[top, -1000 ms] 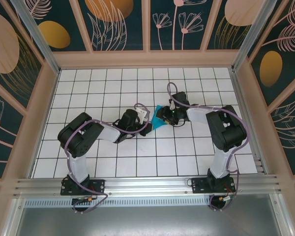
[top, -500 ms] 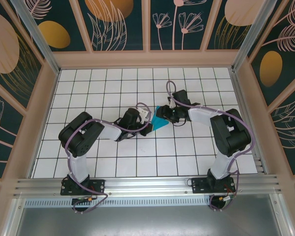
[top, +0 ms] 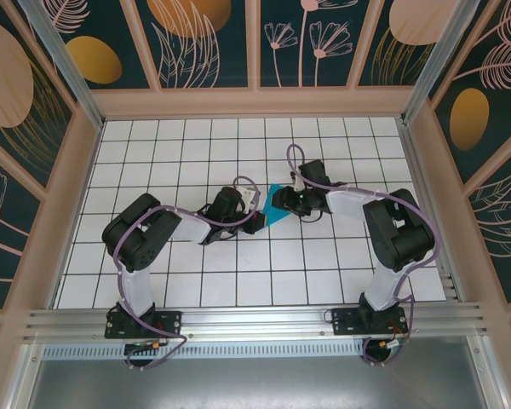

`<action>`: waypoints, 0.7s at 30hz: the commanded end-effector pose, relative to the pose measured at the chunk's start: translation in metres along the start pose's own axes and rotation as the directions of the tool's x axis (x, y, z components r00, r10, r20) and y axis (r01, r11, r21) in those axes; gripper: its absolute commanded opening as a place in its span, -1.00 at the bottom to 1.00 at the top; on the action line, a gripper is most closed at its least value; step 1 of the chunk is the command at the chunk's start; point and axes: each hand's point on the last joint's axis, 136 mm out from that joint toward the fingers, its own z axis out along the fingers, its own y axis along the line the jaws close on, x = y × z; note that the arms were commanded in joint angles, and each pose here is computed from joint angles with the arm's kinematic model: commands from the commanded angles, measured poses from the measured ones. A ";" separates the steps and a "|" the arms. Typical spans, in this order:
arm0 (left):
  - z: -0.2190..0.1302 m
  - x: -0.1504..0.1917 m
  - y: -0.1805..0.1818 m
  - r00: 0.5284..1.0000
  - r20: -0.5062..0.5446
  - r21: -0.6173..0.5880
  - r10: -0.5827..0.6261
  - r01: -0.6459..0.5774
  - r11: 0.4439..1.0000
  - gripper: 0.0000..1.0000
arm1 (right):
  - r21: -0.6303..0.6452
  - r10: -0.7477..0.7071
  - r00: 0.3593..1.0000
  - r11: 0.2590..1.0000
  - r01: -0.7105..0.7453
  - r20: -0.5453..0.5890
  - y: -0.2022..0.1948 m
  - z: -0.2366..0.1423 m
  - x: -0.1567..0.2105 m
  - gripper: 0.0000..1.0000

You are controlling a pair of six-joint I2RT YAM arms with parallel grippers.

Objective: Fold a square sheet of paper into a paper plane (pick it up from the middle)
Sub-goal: Fourth fold the wing at the center of the table.

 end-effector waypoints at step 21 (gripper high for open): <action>0.005 0.004 -0.002 0.995 -0.020 0.078 -0.097 0.098 0.992 -0.79 | 0.068 0.046 0.999 0.997 -0.044 -0.018 -0.026 0.018 -0.002 -0.05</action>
